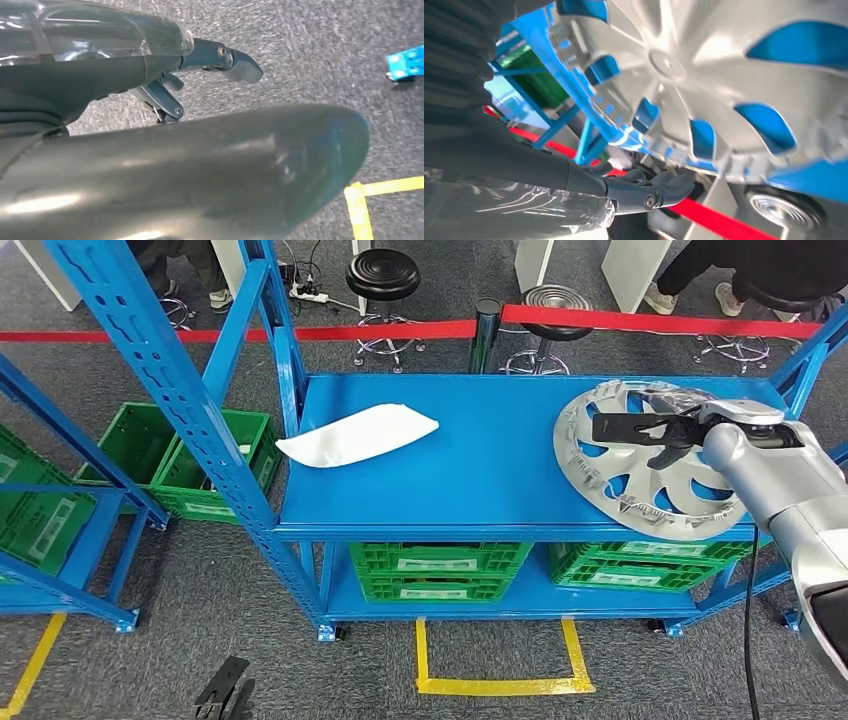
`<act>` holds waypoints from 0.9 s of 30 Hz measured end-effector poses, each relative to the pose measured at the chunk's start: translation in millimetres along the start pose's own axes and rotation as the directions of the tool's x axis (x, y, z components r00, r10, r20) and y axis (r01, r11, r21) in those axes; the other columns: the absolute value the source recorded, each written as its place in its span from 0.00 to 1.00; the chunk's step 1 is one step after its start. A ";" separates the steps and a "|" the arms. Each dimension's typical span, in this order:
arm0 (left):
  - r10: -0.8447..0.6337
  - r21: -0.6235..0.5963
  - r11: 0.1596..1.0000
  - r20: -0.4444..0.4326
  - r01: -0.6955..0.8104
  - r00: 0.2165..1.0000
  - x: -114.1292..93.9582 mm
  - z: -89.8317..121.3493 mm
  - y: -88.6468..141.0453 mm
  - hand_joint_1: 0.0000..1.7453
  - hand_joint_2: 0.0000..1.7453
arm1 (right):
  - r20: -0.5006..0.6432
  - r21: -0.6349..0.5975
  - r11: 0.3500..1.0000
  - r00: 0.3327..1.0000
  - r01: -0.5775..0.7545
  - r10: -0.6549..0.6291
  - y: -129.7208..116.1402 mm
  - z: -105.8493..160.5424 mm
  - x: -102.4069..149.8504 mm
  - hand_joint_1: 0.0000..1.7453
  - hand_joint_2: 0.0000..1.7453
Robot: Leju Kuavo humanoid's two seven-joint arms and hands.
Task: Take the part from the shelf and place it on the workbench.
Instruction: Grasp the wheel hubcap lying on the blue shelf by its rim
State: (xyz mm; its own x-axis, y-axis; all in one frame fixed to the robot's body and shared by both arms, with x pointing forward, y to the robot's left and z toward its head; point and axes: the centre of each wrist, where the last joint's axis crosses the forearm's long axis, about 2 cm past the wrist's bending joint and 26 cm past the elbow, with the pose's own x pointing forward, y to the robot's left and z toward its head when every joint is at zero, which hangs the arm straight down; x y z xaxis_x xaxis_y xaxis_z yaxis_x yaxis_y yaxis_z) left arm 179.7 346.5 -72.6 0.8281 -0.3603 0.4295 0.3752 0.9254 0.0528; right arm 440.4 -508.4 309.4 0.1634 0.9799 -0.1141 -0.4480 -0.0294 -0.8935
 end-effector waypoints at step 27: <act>-0.007 0.003 1.000 0.006 0.007 1.000 7.7 -1.4 -3.6 0.00 0.00 | -0.079 0.250 0.957 0.989 0.144 -0.128 53.3 1.6 -40.7 0.00 1.00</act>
State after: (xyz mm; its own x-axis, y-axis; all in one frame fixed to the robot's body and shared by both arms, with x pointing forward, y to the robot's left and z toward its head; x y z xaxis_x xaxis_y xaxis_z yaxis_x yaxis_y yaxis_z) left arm 185.3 340.2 -70.8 0.8230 -0.3657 0.4347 0.3796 0.9233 0.0582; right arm 408.5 -549.5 267.2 0.2884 0.9569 -0.0332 -0.6256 0.1620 -0.7631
